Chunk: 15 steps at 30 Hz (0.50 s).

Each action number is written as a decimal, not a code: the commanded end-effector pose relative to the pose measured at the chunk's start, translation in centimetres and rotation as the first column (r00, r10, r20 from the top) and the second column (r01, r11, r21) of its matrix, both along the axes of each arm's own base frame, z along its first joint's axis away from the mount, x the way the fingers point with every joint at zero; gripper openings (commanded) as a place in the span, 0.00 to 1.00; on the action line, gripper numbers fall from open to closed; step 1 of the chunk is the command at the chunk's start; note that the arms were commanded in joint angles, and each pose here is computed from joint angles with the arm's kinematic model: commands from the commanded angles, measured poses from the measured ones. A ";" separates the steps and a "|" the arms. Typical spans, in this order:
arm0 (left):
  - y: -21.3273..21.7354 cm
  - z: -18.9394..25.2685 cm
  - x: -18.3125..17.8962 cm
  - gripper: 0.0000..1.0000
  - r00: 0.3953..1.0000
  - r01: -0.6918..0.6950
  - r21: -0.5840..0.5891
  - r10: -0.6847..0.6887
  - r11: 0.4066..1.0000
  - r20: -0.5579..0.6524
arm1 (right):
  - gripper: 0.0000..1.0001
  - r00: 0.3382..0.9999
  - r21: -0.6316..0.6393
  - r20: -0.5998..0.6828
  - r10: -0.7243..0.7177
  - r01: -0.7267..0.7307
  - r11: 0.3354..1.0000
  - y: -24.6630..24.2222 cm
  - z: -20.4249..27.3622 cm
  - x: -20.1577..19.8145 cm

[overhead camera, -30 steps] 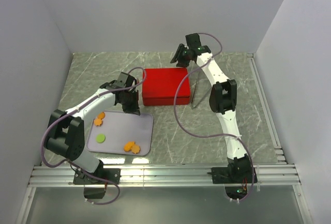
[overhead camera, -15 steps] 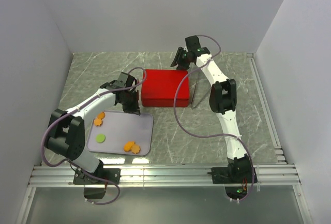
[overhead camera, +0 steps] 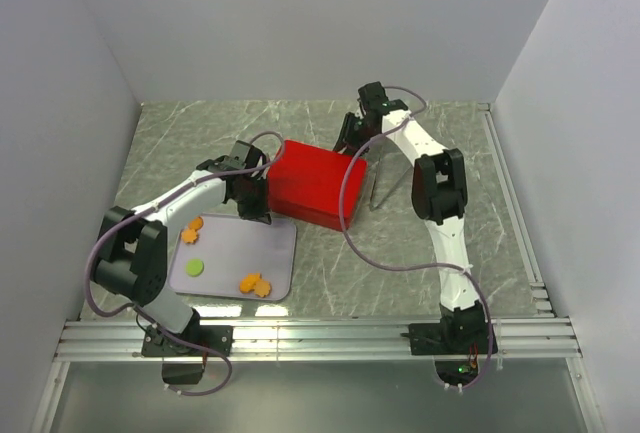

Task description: Pack the cookies

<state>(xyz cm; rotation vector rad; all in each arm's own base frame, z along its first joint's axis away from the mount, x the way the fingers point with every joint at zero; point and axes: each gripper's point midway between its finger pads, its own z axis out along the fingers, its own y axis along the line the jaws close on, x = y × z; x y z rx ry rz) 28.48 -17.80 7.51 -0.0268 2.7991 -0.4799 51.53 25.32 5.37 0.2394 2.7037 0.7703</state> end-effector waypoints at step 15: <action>-1.1 -2.3 1.6 0.00 1.000 -0.003 0.024 0.003 1.000 0.012 | 0.35 0.993 0.042 0.047 0.112 -0.114 0.993 0.8 7.2 -8.5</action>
